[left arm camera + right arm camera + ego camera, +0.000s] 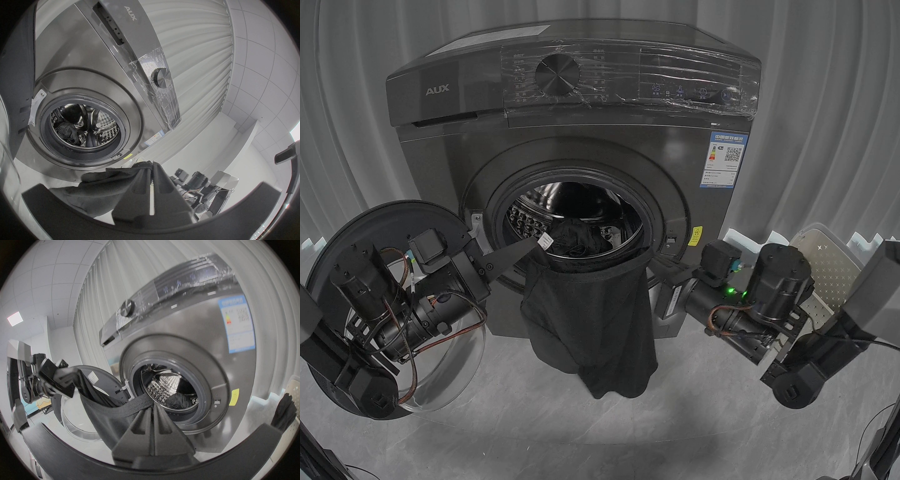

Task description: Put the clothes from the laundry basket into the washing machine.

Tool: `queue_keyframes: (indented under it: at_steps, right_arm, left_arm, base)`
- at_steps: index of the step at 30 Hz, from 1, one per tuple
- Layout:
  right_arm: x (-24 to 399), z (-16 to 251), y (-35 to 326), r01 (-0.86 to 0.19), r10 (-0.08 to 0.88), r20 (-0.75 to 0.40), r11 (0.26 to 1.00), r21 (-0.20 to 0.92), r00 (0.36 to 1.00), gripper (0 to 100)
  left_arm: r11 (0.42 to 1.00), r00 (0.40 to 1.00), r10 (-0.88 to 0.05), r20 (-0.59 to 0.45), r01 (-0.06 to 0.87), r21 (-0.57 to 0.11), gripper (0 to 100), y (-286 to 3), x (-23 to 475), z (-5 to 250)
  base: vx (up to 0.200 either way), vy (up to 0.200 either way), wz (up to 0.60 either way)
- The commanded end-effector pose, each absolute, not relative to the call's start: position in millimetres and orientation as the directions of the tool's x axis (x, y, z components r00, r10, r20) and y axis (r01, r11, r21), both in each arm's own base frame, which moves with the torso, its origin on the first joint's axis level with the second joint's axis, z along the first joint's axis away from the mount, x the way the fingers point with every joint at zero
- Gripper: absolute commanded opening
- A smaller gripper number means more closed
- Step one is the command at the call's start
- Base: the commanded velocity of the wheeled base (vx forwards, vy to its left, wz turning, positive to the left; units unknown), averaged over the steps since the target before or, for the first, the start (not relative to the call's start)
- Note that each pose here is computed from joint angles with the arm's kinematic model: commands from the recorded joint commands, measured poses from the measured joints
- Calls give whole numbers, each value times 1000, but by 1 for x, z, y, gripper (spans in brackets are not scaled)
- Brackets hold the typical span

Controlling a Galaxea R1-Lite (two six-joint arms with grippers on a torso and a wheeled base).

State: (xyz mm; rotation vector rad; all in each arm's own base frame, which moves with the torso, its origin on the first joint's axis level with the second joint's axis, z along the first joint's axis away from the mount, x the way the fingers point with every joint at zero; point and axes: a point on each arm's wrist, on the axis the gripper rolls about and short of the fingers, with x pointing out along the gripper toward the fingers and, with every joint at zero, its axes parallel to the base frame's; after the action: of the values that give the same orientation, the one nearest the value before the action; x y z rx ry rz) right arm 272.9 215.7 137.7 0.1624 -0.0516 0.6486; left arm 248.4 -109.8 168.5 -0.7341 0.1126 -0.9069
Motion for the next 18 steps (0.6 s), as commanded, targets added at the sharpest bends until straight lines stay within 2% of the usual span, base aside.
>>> queue_keyframes:
  at_steps: [1,9,18]
  right_arm:
    - [252,169,195,-606,582,177,784,136,793,0]
    - [235,185,182,-610,578,212,780,140,788,0]
    - [236,196,192,-621,573,269,770,147,774,0]
  left_arm:
    - [401,631,-744,218,683,-610,0,-108,248,171]
    - [443,633,-736,240,718,-536,0,-106,245,178]
    - [480,675,-680,286,705,-522,0,-100,247,190]
  base:
    - [0,0,0]
    - [0,0,0]
    - [0,0,0]
